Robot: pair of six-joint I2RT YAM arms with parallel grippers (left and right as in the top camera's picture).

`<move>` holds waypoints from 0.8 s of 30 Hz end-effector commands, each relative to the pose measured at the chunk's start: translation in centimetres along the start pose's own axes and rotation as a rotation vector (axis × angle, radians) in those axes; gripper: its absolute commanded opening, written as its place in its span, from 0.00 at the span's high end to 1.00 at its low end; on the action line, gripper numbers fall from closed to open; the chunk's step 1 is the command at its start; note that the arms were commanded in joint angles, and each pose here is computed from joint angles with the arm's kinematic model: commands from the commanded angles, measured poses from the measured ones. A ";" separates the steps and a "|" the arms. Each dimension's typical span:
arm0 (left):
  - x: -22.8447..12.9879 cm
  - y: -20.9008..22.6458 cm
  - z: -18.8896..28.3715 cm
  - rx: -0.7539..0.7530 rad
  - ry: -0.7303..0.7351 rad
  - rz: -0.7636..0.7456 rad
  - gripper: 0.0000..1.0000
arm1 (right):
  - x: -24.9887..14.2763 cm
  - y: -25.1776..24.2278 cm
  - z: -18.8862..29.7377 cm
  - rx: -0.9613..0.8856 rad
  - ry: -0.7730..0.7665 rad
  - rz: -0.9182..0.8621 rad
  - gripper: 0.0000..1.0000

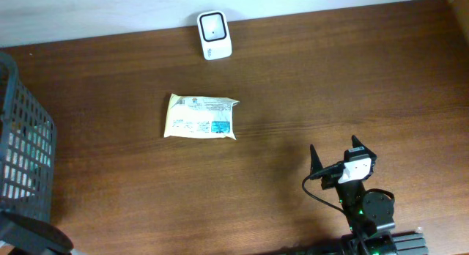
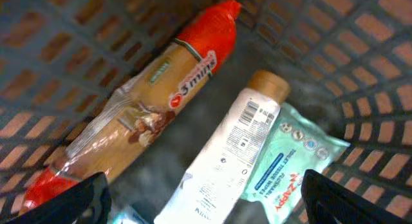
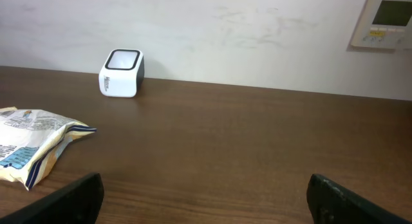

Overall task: Scan the item barcode
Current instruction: 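Grasp the white tube in the basket with the left gripper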

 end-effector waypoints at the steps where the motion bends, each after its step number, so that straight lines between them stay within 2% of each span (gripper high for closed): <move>1: -1.1 -0.9 -3.7 -0.087 0.070 -0.153 0.07 | -0.3 0.1 0.0 0.004 0.005 -0.004 0.01; 12: -4.3 -1.8 -12.1 -0.147 0.249 -0.255 0.11 | -0.3 0.1 0.0 0.004 0.005 -0.004 0.01; 17: -5.4 -2.2 -14.6 -0.166 0.283 -0.291 0.14 | -0.3 0.1 0.0 0.004 0.005 -0.004 0.01; 19: -5.7 -2.3 -15.3 -0.168 0.293 -0.291 0.29 | -0.3 0.1 0.0 0.004 0.005 -0.004 0.01; 20: -5.7 -2.3 -15.3 -0.167 0.290 -0.291 0.49 | -0.3 0.1 0.0 0.004 0.005 -0.004 0.01; 21: -5.6 -2.2 -15.3 -0.165 0.285 -0.291 0.73 | -0.3 0.1 0.0 0.004 0.005 -0.004 0.01; 22: -5.5 -2.2 -15.4 -0.164 0.281 -0.291 0.89 | -0.3 0.1 0.0 0.004 0.005 -0.004 0.01; 24: -5.5 -2.2 -15.4 -0.164 0.281 -0.290 1.00 | -0.3 0.1 0.0 0.004 0.005 -0.004 0.01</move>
Point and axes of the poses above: each gripper's point midway between its finger pads, its own z axis back along the fingers, its own y axis along the line the jaws close on, x = y × z, the point moved 9 cm from there along z, back along the fingers, and after that the axes turned 8 degrees about -z, right-handed, at the moved point
